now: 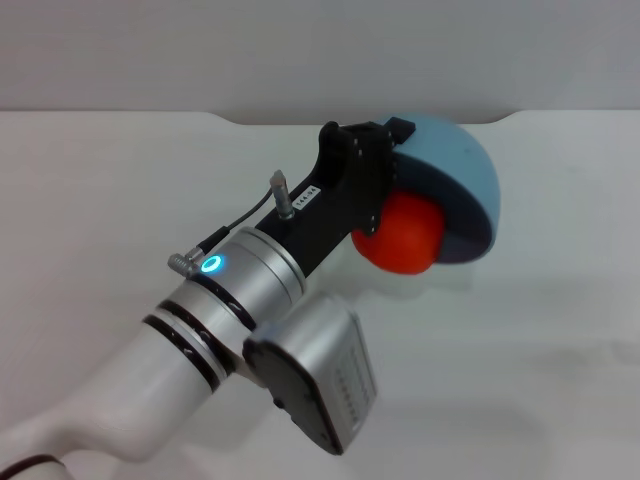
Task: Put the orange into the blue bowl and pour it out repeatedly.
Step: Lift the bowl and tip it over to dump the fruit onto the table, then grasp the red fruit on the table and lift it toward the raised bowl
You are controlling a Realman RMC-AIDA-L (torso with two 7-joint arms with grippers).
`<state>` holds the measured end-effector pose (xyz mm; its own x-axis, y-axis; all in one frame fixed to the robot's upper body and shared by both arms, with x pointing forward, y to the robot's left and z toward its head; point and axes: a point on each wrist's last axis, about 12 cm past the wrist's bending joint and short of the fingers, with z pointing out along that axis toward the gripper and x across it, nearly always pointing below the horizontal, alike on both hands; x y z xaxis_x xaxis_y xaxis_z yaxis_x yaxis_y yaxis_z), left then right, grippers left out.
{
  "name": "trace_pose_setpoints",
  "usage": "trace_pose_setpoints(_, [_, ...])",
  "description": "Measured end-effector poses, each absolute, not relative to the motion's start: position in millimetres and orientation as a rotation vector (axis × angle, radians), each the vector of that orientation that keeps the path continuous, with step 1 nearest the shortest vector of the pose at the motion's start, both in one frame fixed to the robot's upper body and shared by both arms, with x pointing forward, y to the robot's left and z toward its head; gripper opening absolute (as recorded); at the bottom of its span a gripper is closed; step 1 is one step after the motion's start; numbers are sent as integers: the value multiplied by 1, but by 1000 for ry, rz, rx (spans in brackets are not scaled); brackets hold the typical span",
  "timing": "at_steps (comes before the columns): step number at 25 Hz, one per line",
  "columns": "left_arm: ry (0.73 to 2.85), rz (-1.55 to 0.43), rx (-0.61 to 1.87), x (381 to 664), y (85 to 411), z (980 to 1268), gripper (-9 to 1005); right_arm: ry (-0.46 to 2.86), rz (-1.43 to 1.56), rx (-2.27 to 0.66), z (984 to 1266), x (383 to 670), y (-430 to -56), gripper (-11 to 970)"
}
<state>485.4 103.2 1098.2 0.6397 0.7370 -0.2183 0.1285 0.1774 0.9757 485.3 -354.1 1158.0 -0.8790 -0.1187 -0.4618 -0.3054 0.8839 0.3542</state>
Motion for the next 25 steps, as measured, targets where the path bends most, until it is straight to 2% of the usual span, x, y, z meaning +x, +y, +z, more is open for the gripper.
trace_pose_setpoints(9, [644, 596, 1306, 476, 101, 1088, -2, 2605, 593, -309, 1159, 487, -353, 385])
trace_pose_setpoints(12, [661, 580, 1298, 476, 100, 1086, -1, 2603, 599, -313, 1158, 488, -352, 385])
trace_pose_setpoints(16, [868, 480, 1130, 488, 103, 1100, -1, 2593, 624, -362, 1158, 495, -344, 385])
trace_pose_setpoints(20, [1180, 320, 929, 518, 116, 1125, -2, 2545, 678, -425, 1160, 503, -334, 385])
trace_pose_setpoints(23, [1420, 120, 831, 541, 134, 1138, -2, 2478, 744, -517, 1162, 508, -323, 385])
trace_pose_setpoints(25, [1562, -83, 783, 556, 152, 1144, -2, 2452, 763, -569, 1163, 512, -317, 386])
